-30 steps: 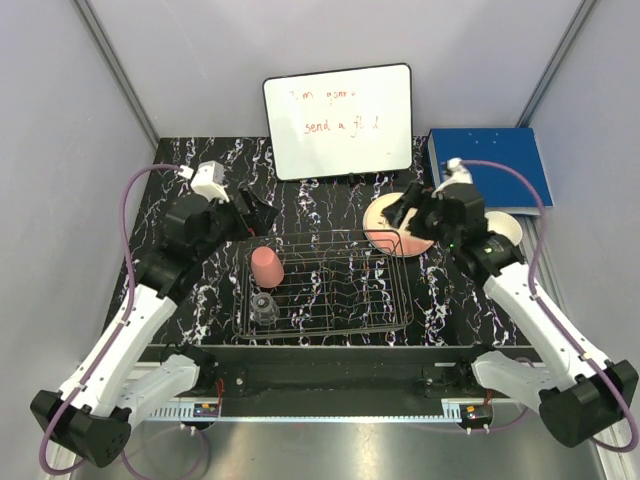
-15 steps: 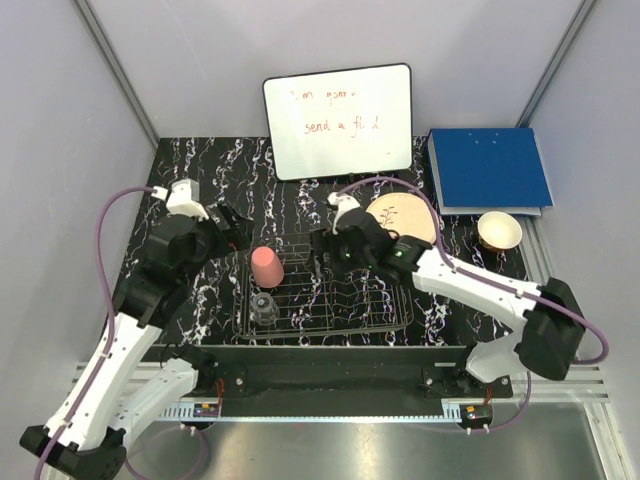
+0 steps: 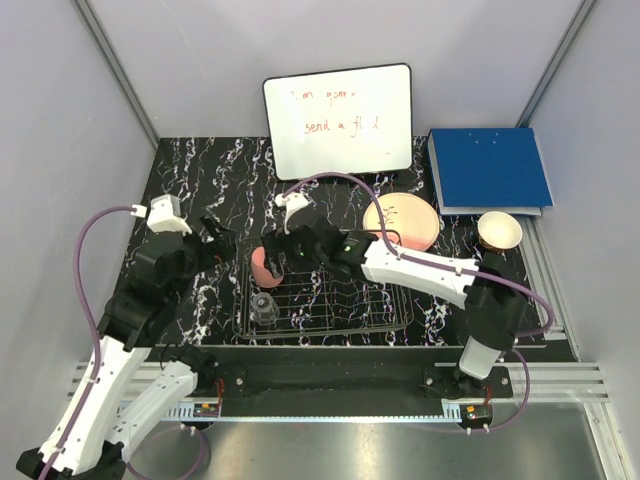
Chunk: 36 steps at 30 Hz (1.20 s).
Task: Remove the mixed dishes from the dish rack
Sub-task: Pick up the cup from the dish rack.
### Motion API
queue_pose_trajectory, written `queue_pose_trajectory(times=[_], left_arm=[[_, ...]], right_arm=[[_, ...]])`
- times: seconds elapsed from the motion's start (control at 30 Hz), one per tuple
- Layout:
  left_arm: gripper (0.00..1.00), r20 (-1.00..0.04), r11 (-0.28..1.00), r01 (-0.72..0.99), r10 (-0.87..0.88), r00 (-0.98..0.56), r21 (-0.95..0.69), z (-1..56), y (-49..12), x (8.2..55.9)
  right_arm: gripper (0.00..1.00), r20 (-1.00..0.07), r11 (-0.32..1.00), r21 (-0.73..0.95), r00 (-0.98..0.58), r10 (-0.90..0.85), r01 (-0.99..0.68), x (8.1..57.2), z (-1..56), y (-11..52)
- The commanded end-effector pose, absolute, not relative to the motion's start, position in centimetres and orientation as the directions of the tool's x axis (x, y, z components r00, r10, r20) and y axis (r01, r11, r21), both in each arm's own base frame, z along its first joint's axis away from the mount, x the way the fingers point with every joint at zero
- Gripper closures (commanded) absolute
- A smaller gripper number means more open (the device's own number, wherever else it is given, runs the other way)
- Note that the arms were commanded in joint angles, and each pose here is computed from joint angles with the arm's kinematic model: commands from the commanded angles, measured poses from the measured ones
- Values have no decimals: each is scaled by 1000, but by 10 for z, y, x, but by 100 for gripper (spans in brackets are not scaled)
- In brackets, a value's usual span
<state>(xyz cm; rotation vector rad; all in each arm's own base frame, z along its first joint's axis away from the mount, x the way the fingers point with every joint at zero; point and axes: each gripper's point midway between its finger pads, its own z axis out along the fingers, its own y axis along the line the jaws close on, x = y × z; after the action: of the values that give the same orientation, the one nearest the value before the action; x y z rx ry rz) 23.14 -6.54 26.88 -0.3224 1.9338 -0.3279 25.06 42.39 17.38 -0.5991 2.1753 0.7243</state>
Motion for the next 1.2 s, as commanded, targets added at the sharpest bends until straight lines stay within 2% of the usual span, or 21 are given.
queue_pose_trajectory(times=[0.0, 0.63, 0.7, 0.73, 0.93, 0.97, 1.17], left_arm=[[1, -857, 919, -94, -390, -336, -382, 272, -59, 230], [1, -851, 922, -100, -384, -358, -374, 257, -58, 225], [1, -854, 924, -102, -380, -355, -369, 258, -56, 224], [1, -855, 924, -102, -380, -353, -368, 258, -56, 224], [1, -855, 923, -101, -381, -353, -371, 258, -56, 223], [1, -854, 923, -101, -383, -352, -372, 258, -56, 223], [1, -852, 920, -98, -389, -351, -379, 260, -58, 225]], right_arm=[[6, -808, 708, 281, -557, -190, -648, 255, 182, 450], [6, -784, 734, 212, -561, -267, -645, 272, 133, 486], [9, -781, 734, 215, -564, -267, -645, 272, 130, 487], [14, -779, 733, 218, -567, -267, -645, 272, 129, 487], [28, -794, 745, 216, -557, -242, -631, 272, 141, 480], [34, -802, 745, 222, -552, -228, -629, 273, 149, 479], [38, -829, 740, 240, -529, -181, -629, 270, 182, 470]])
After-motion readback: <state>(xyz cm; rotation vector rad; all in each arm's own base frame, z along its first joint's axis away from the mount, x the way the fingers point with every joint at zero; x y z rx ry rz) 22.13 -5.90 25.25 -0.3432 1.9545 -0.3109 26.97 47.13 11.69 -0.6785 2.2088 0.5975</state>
